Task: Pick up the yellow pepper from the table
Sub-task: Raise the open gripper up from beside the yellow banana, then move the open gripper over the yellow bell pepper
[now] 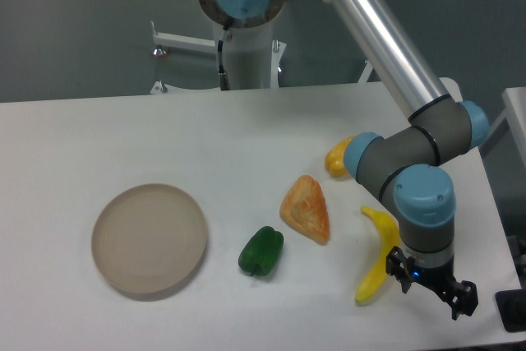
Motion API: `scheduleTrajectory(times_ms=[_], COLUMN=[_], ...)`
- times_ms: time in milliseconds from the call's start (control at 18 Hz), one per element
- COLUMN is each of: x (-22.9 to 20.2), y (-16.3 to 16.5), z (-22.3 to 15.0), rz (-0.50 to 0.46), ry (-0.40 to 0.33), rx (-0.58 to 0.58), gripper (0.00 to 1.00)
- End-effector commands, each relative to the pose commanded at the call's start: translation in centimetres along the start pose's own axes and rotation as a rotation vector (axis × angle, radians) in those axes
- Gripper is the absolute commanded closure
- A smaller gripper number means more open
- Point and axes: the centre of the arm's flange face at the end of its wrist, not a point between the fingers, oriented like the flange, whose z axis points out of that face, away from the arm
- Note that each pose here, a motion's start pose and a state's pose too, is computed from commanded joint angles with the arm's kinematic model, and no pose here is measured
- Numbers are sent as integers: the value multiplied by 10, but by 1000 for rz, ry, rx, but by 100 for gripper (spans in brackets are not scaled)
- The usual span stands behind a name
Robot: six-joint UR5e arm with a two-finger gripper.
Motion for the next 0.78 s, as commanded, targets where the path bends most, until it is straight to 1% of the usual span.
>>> scheduleTrajectory(times_ms=[167, 444, 611, 778], x=[2, 0, 6, 17], y=[1, 2, 10, 21], z=[0, -17, -27, -46], rz=[-1, -2, -10, -11], ry=[4, -1, 18, 77], rx=[-2, -3, -13, -39], gripper=[0, 0, 0, 0])
